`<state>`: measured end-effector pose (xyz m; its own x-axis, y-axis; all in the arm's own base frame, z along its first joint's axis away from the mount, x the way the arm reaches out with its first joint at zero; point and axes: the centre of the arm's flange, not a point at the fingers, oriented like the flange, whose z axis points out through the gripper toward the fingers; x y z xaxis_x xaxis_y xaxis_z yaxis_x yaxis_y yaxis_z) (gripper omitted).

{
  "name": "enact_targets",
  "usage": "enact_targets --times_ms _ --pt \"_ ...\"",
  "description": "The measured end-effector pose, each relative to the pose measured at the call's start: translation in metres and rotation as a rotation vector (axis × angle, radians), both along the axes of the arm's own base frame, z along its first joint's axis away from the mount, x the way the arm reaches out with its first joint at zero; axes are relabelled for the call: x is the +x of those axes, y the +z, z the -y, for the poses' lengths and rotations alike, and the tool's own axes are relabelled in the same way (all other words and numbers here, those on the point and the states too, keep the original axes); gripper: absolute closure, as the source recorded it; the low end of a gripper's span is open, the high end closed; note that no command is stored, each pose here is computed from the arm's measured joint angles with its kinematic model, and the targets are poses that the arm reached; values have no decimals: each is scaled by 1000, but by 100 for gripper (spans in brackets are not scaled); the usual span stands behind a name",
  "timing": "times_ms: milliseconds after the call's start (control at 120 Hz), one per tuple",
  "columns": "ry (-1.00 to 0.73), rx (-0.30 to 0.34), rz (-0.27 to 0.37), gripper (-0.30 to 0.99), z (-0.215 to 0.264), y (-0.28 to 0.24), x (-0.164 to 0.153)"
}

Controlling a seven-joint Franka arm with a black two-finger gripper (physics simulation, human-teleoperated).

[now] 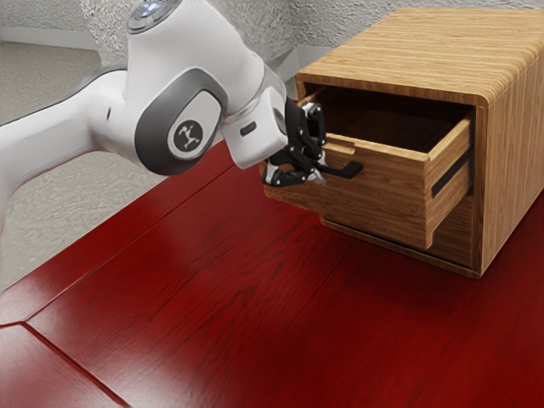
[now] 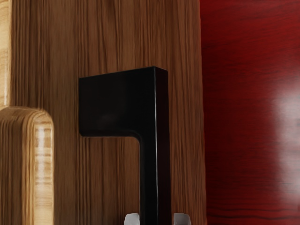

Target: Pull the drawer handle with one arm to open the drawer

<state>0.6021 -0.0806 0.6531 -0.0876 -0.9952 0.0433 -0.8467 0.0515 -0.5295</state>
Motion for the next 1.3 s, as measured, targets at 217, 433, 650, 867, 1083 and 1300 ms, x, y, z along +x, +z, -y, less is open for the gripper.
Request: enact_targets --times_ms 217,433,650,867,1083,1300 --pt "20 8 -4 77 1 4 -27" --pt "24 18 -11 76 11 9 -49" --pt "26 27 -40 79 22 6 -67" --pt "46 35 -51 78 24 6 -87" --pt "69 37 -68 70 20 8 -98" --pt "86 35 -96 49 18 5 -100"
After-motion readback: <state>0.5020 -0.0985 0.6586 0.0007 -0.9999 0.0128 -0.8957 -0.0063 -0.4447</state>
